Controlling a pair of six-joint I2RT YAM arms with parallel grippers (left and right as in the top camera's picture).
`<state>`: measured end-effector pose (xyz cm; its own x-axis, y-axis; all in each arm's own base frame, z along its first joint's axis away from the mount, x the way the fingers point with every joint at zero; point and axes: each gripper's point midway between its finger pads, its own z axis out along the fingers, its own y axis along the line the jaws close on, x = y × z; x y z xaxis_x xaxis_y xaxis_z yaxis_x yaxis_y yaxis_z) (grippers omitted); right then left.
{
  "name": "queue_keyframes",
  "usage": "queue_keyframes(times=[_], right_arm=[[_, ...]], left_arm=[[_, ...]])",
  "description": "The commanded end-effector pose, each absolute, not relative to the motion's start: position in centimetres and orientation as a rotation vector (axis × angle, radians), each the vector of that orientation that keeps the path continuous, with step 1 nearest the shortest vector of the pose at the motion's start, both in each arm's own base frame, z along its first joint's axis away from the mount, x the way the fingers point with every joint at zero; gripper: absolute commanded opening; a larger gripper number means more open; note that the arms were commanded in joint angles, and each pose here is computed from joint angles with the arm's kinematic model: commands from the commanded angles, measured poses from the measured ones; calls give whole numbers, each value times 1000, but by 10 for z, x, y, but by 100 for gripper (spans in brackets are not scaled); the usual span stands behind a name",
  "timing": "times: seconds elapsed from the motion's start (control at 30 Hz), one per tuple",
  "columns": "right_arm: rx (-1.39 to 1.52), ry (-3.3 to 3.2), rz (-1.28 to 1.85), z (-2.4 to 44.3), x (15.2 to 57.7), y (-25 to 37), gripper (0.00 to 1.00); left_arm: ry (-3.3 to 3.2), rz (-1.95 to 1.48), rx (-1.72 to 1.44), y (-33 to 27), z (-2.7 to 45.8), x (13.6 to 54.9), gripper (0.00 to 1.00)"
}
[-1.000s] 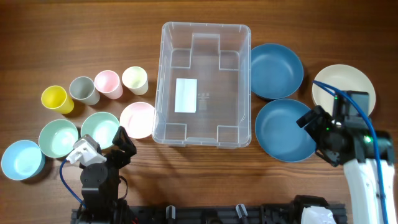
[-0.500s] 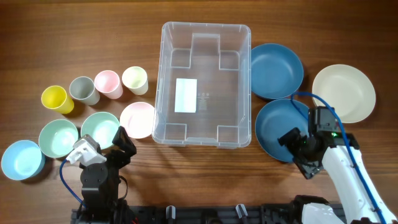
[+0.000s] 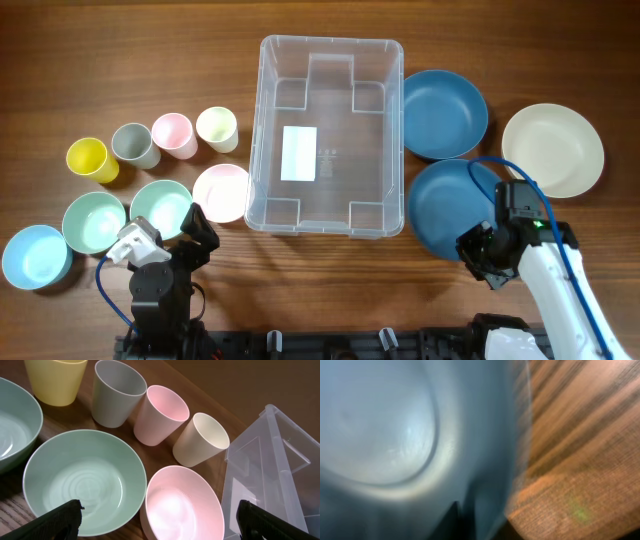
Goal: Pack container
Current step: 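Lift the dark blue bowl and lower it into the clear bin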
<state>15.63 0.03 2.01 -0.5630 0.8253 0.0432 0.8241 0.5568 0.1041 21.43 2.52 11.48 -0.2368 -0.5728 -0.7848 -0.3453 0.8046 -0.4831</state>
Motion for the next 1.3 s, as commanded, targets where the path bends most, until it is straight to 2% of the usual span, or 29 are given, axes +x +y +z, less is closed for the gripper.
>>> queue_keyframes(times=[0.0, 0.27, 0.37, 0.5, 0.67, 0.77, 0.87, 1.0, 1.13, 1.27], right_arm=[[1432, 2728, 209, 31, 154, 2, 4], [1369, 2605, 274, 58, 153, 1, 4], [1328, 2554, 275, 72, 165, -3, 4], [1210, 2437, 298, 127, 196, -11, 4], [982, 2247, 368, 235, 236, -13, 4], [841, 2282, 499, 262, 255, 10, 5], [714, 2363, 634, 257, 284, 47, 4], [422, 2481, 732, 226, 328, 126, 4], [176, 2565, 663, 184, 359, 194, 4], [94, 2555, 568, 173, 390, 209, 4]], left_arm=[[1849, -248, -693, 26, 114, 215, 100], [1849, -248, -693, 26, 114, 215, 100], [1849, -248, -693, 26, 114, 215, 100], [1848, -248, -693, 26, 114, 215, 100], [1848, -248, -693, 26, 114, 215, 100], [1848, -248, -693, 26, 114, 215, 100], [1848, -248, -693, 26, 114, 215, 100], [1849, -248, -693, 26, 114, 215, 100], [1849, -248, -693, 26, 114, 215, 100], [1849, -248, -693, 26, 114, 215, 100]])
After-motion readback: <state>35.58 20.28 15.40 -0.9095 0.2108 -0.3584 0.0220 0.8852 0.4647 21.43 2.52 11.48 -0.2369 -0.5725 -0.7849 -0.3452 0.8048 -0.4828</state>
